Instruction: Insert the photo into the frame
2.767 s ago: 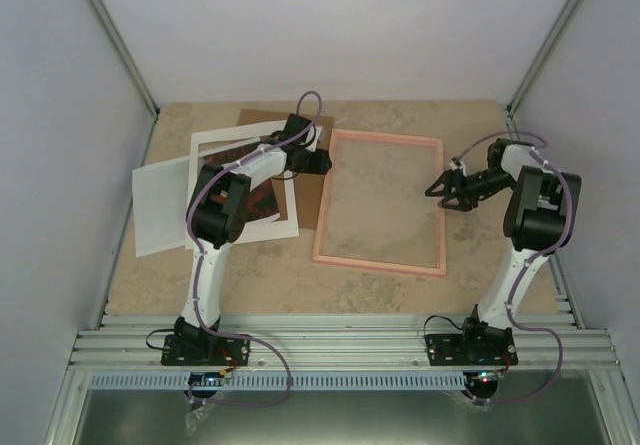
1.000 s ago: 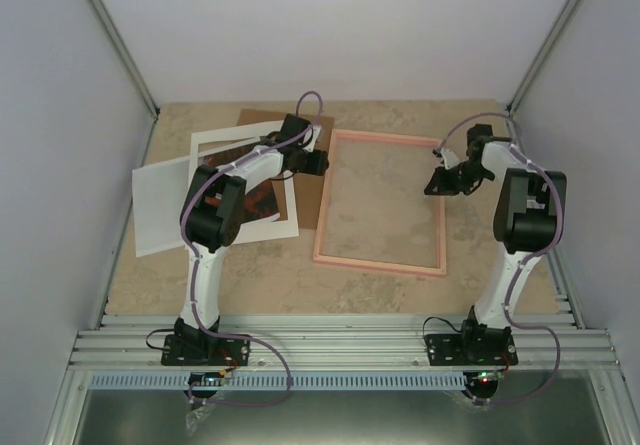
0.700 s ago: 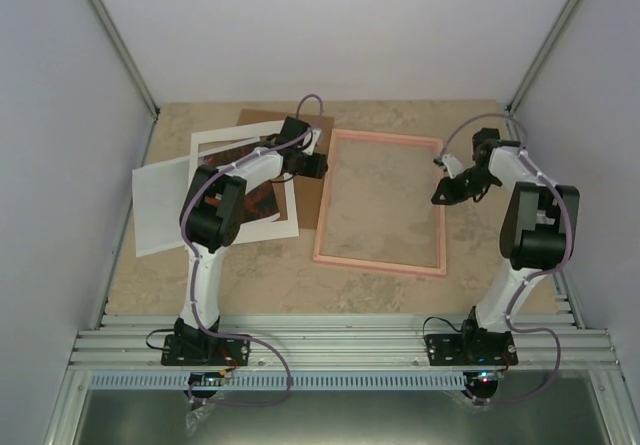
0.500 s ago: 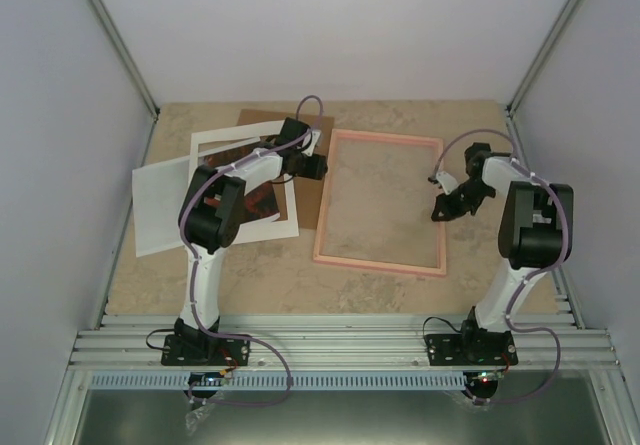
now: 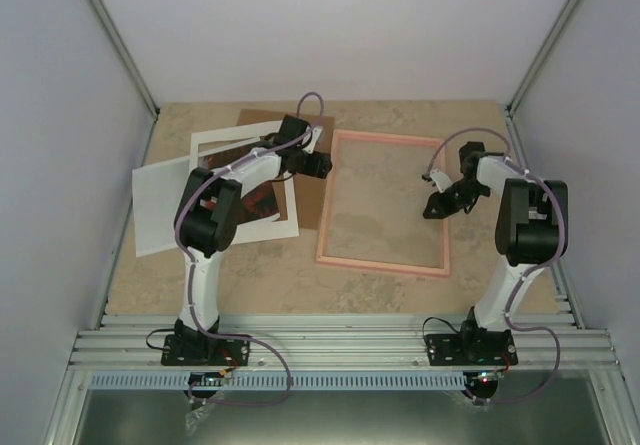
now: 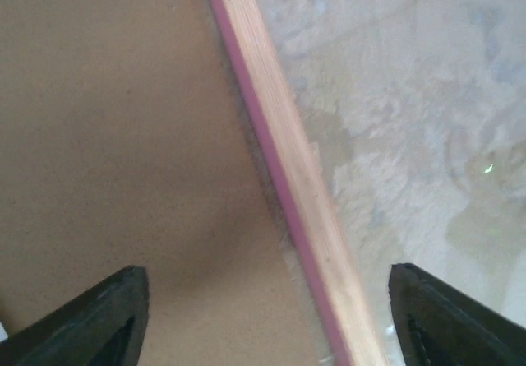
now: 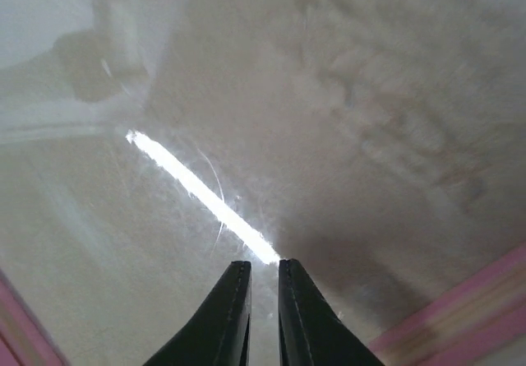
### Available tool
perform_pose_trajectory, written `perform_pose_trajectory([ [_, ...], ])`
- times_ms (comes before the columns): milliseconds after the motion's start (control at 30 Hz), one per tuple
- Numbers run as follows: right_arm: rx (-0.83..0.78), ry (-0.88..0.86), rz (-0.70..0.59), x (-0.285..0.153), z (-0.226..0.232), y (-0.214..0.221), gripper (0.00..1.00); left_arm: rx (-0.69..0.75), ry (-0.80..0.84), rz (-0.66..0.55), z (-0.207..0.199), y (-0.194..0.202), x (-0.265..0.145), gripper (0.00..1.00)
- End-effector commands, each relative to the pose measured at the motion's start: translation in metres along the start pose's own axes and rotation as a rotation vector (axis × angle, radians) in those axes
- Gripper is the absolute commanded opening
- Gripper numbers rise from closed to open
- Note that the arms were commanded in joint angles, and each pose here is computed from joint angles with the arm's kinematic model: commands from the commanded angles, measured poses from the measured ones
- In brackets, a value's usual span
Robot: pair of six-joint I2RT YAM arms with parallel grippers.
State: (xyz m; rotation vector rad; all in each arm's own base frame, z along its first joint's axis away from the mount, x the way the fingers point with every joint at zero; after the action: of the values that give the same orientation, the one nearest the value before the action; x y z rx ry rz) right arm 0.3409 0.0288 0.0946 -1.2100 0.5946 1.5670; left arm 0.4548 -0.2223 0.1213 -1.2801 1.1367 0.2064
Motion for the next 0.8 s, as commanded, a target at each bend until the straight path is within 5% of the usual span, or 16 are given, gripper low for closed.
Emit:
perform_pose_trajectory([
  [0,-0.026,-0.122,-0.209,-0.050,0.004,-0.030,0.20,0.071,0.023,-0.123,-0.015,-0.033,-0.041,0.95],
  [167,-0.001,-0.295,-0.516,-0.133,0.013,-0.082,0.65,0.113,0.124,-0.212,-0.032,-0.055,-0.079,0.99],
  [333,0.052,-0.441,-0.734,-0.193,0.014,-0.124,0.97,0.186,0.181,-0.230,-0.042,-0.055,-0.094,0.99],
  [567,0.271,-0.830,-0.768,-0.233,0.023,-0.151,0.98,0.354,0.230,-0.067,-0.075,-0.005,-0.069,0.99],
  [767,0.393,-0.823,-0.833,-0.253,0.056,-0.141,0.98,0.505,0.338,-0.022,-0.133,0.030,-0.059,1.00],
])
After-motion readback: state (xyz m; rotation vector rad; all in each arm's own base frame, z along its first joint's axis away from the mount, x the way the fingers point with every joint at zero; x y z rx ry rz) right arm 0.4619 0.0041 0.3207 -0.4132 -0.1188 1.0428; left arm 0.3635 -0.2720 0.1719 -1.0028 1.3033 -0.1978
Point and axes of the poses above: each gripper's point midway between its finger pads, its own x axis out along the fingers, its own z axis along the line the jaws close on, y = z × x, the point moved 8 cm from there along -x, back along the fingers, and after that the axes turned 9 degrees about x, right-handed, at the moved point
